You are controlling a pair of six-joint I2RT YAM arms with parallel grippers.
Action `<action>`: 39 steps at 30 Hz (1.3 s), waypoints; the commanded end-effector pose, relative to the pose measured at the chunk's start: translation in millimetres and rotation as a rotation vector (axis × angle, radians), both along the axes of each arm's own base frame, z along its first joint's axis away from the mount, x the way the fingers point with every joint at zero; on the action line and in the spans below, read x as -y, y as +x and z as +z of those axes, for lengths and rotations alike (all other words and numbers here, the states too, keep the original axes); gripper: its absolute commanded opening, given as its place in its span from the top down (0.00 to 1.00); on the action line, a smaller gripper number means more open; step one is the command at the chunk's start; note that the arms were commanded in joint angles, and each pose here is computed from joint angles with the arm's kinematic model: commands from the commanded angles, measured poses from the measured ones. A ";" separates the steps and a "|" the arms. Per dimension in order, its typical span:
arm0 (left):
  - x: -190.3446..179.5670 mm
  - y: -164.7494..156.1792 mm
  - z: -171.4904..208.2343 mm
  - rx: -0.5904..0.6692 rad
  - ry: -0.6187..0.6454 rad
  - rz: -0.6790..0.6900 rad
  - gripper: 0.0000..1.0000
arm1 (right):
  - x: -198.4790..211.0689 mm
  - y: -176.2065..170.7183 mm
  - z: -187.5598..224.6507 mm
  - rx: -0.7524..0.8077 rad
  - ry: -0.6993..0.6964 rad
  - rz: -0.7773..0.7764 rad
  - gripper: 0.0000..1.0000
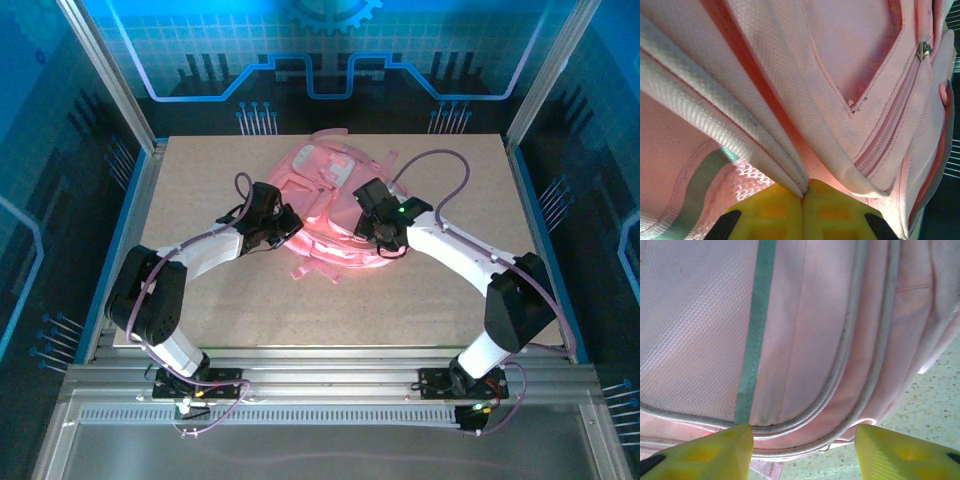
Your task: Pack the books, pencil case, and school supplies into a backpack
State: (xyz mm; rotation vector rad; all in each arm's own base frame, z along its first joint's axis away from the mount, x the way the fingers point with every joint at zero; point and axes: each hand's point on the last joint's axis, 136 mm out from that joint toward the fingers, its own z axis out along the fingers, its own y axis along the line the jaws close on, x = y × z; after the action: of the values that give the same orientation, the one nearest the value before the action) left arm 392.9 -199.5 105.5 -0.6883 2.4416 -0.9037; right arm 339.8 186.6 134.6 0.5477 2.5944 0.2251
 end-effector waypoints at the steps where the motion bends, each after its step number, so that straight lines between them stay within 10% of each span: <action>1: 3.6 0.3 26.1 0.058 -0.006 -0.041 1.00 | -24.5 8.6 12.1 0.026 0.081 0.043 0.37; 23: -16.0 9.4 32.7 0.079 -0.004 0.005 1.00 | 11.2 -5.2 -13.9 -0.071 -0.554 0.084 0.23; 30: -24.0 17.2 39.2 0.096 0.011 0.014 1.00 | 48.2 -26.6 1.1 -0.060 -0.515 0.074 0.23; 39: -22.6 19.2 43.6 0.102 -0.003 0.019 1.00 | -19.6 -22.5 12.4 -0.001 -0.076 0.185 0.26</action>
State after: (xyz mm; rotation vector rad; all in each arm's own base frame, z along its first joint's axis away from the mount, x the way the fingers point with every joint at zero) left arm 401.7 -176.9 113.1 -0.7196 2.4262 -0.8918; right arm 314.0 173.0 144.3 0.2808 2.6293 -0.0574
